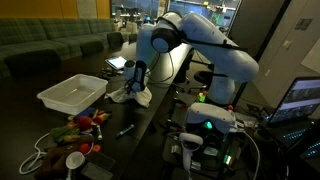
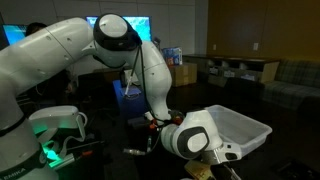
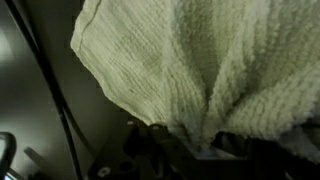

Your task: Use the cloth to push the objects on the counter to the left, then put it in the box

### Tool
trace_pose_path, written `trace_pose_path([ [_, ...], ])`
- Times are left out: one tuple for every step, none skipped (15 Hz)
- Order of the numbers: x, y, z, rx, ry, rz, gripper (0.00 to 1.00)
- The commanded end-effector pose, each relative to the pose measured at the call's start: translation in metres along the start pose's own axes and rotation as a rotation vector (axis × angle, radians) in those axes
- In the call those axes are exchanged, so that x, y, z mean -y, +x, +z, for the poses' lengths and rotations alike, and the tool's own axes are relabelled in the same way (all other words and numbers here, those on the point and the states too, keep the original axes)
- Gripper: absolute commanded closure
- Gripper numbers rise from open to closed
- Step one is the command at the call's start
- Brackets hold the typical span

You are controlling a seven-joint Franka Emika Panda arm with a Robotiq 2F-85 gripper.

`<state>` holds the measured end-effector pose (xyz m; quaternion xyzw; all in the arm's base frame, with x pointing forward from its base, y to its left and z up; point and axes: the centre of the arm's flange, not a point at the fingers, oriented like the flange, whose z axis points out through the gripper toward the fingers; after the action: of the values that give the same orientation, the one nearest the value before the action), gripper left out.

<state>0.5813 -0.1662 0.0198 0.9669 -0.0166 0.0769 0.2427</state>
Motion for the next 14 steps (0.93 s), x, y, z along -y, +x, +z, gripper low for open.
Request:
trace_pose_path([
  [0.020, -0.072, -0.011, 0.178, 0.033, -0.022, 0.92],
  [0.024, -0.082, -0.022, 0.213, 0.035, -0.025, 0.92],
  [0.031, -0.093, -0.036, 0.238, 0.072, -0.045, 0.92],
  [0.047, -0.102, -0.049, 0.261, 0.099, -0.069, 0.91],
  [0.057, -0.111, -0.064, 0.288, 0.121, -0.093, 0.91],
  [0.075, -0.118, -0.076, 0.316, 0.145, -0.121, 0.91],
  [0.089, -0.127, -0.090, 0.351, 0.172, -0.149, 0.91],
  [0.105, -0.135, -0.102, 0.388, 0.193, -0.186, 0.92],
  [0.123, -0.140, -0.115, 0.421, 0.219, -0.228, 0.91],
  [0.136, -0.147, -0.127, 0.459, 0.239, -0.272, 0.92],
  [0.155, -0.151, -0.135, 0.489, 0.268, -0.316, 0.91],
  [0.170, -0.155, -0.145, 0.515, 0.296, -0.356, 0.91],
  [0.187, -0.155, -0.156, 0.537, 0.319, -0.401, 0.91],
  [0.205, -0.156, -0.162, 0.553, 0.351, -0.442, 0.92],
])
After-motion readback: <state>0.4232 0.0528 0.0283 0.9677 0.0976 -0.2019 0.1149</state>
